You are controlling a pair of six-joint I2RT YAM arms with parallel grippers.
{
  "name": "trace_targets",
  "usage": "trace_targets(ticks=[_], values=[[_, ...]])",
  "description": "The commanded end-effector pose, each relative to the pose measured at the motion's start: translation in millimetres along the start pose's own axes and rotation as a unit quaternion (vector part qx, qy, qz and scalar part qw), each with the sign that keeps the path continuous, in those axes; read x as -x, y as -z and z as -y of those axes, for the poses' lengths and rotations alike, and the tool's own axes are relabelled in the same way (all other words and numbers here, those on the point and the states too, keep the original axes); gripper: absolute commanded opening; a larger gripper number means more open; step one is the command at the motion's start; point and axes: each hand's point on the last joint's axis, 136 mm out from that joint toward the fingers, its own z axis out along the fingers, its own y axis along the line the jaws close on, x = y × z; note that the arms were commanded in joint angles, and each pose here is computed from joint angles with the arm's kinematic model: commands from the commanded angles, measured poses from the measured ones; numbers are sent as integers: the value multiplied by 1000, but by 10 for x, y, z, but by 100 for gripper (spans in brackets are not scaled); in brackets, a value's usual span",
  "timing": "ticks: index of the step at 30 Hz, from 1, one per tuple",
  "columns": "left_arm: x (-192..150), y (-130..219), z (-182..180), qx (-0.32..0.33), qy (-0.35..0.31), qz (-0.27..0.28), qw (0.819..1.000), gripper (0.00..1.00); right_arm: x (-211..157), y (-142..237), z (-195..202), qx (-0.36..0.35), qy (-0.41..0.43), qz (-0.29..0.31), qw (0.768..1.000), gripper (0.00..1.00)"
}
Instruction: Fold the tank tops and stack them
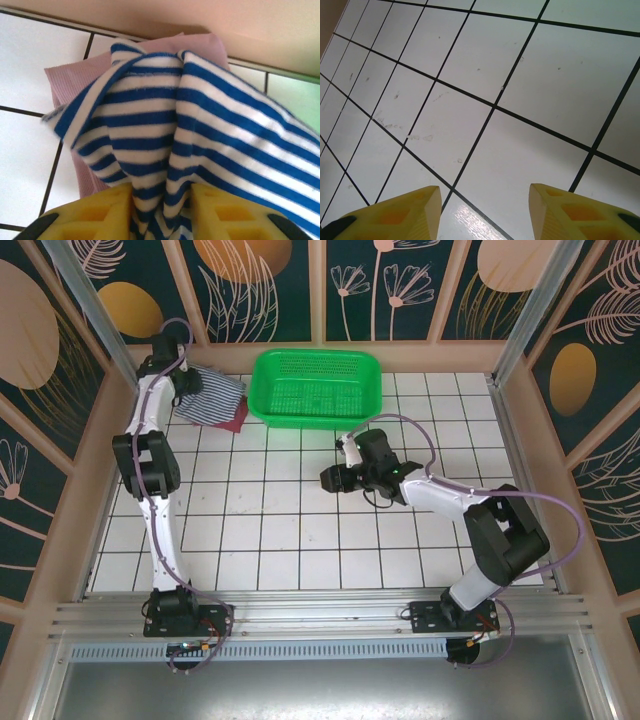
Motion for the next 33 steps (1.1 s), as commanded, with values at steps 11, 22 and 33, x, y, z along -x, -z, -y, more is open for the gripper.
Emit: trace_targets(ticks=[11, 22, 33], values=[[351, 1056, -298, 97, -8, 64, 993, 87, 705, 701, 429, -88, 4, 106, 990, 59], [-914, 1775, -143, 44, 33, 148, 988, 99, 853, 1733, 1550, -238, -2, 268, 934, 99], [-1815, 1553, -472, 135, 57, 218, 965, 99, 290, 2235, 2323, -338, -4, 364, 868, 99]])
